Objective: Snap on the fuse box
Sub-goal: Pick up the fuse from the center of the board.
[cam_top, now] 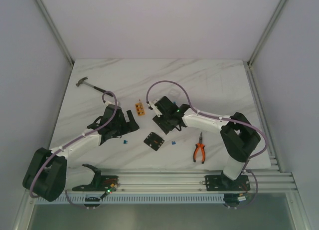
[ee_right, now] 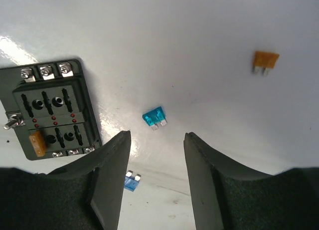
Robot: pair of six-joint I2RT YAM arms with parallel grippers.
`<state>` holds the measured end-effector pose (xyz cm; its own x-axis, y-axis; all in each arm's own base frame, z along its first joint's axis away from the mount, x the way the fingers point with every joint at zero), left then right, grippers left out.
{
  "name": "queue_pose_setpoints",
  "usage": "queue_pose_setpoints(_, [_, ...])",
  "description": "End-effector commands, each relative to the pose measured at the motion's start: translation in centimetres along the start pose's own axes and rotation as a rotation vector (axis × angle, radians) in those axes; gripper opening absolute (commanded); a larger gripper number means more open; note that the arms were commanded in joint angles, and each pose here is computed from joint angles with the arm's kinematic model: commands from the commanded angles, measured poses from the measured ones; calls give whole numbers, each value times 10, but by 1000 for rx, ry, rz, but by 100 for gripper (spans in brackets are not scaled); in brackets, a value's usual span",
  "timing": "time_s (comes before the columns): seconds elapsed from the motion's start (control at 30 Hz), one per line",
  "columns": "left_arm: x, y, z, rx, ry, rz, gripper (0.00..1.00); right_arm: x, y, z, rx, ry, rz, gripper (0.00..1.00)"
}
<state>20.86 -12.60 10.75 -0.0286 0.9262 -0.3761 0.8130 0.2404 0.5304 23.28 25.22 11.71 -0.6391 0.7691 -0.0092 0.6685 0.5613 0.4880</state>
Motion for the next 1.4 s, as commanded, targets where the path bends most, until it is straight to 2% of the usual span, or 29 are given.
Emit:
queue_pose_setpoints(0.0, [-8,5,-5,-23,-48,-2,98,-2,6,2,57,78,-158,51])
queue_pose_setpoints(0.63, [-2,3,-10,-65,-18,-26,100,-3,13,27,169,113,-247,45])
queue_pose_setpoints(1.37, [-6,3,-10,-46,-51,-2,100,-5,-10,47,292,155,-256,32])
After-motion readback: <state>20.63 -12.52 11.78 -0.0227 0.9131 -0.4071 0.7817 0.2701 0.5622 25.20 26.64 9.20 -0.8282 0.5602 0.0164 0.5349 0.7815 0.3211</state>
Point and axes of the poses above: each gripper's point midway between its finger pads, its own z axis out along the fingers, its own x axis along the line the jaws close on, y = z × x, the point moved 8 cm from there along -z, back along the fingers, and after that the axes turned 7 degrees about z, right-handed, at the moved point
